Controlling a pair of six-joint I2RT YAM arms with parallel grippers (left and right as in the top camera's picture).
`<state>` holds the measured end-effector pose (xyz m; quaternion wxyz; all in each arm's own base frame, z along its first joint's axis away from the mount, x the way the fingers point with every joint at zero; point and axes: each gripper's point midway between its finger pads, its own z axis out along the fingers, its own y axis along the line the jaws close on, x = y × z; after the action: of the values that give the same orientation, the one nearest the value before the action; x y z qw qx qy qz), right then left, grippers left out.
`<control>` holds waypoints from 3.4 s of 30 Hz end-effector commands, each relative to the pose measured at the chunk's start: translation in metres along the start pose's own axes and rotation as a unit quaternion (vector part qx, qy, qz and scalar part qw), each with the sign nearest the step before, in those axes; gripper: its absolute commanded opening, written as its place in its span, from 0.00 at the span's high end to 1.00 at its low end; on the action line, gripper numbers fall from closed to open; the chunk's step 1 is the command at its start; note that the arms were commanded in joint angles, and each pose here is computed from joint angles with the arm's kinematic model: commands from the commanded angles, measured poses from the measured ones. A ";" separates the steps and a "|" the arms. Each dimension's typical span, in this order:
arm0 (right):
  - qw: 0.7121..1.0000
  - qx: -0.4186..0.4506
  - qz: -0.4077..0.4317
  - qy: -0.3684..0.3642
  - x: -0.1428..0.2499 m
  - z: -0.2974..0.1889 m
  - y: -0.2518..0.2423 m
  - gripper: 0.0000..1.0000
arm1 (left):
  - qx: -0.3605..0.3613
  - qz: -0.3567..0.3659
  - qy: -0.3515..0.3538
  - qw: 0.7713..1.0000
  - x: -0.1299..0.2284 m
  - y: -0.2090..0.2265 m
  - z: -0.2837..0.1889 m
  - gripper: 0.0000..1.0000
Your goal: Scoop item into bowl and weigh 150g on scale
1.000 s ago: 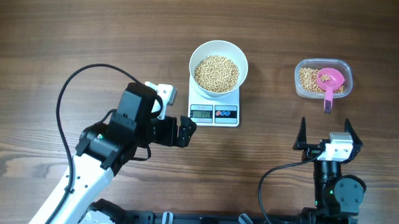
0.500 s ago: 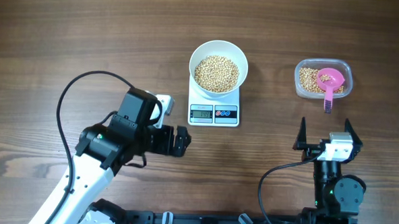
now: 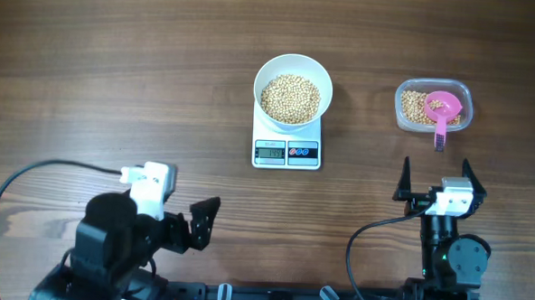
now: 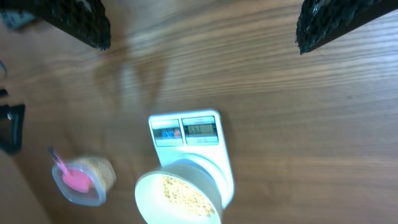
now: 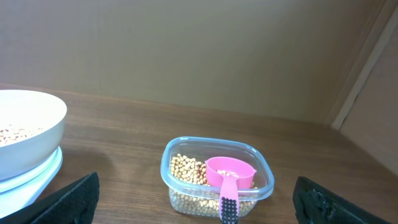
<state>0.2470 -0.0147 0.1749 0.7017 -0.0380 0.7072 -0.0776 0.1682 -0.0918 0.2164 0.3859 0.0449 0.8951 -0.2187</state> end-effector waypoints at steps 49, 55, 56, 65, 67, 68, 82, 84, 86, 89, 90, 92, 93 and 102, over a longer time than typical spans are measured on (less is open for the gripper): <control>1.000 0.005 -0.009 -0.004 -0.002 -0.001 -0.001 0.00 | -0.127 -0.008 -0.345 0.930 -0.019 0.116 0.052 0.00; 1.000 0.005 -0.009 -0.004 -0.002 -0.001 -0.001 0.00 | -0.141 0.012 -0.344 0.928 -0.020 0.119 0.051 0.00; 1.000 0.005 -0.009 -0.005 -0.002 -0.001 -0.001 0.00 | -0.146 0.026 -0.341 0.928 -0.020 0.119 0.051 0.00; 1.000 0.005 -0.009 -0.004 -0.002 -0.001 -0.001 0.00 | -0.166 0.100 -0.328 0.925 -0.019 0.117 0.053 0.00; 1.000 0.005 -0.009 -0.004 -0.002 -0.001 -0.001 0.00 | -0.175 0.114 -0.326 0.922 -0.019 0.118 0.052 0.00; 1.000 0.005 -0.009 -0.004 -0.002 -0.001 -0.001 0.00 | -0.179 0.122 -0.324 0.921 -0.019 0.118 0.052 0.00; 1.000 0.005 -0.009 -0.005 -0.002 -0.001 -0.001 0.00 | -0.179 0.124 -0.324 0.921 -0.020 0.118 0.052 0.00; 1.000 0.005 -0.009 -0.005 -0.002 -0.001 -0.001 0.00 | -0.179 0.124 -0.324 0.921 -0.020 0.118 0.052 0.00; 1.000 0.005 -0.009 -0.004 -0.002 -0.001 -0.001 0.00 | -0.179 0.124 -0.324 0.921 -0.020 0.118 0.052 0.00; 1.000 0.005 -0.009 -0.004 -0.002 -0.001 -0.001 0.00 | -0.179 0.124 -0.324 0.921 -0.020 0.118 0.052 0.00; 1.000 0.005 -0.009 -0.004 -0.002 -0.001 -0.001 0.00 | -0.179 0.124 -0.324 0.921 -0.020 0.118 0.052 0.00; 1.000 0.005 -0.009 -0.004 -0.002 -0.001 -0.001 0.00 | -0.179 0.124 -0.324 0.921 -0.020 0.118 0.052 0.00; 1.000 0.005 -0.009 -0.005 -0.002 -0.001 -0.001 0.00 | -0.179 0.124 -0.324 0.921 -0.020 0.118 0.052 0.00; 1.000 0.005 -0.009 -0.004 -0.002 -0.001 -0.001 0.00 | -0.179 0.124 -0.324 0.921 -0.020 0.118 0.052 0.00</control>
<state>0.2469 -0.0152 0.1750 0.7014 -0.0393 0.7070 -0.0811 0.2462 -0.0098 0.1577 0.6796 0.0107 0.7332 -0.0220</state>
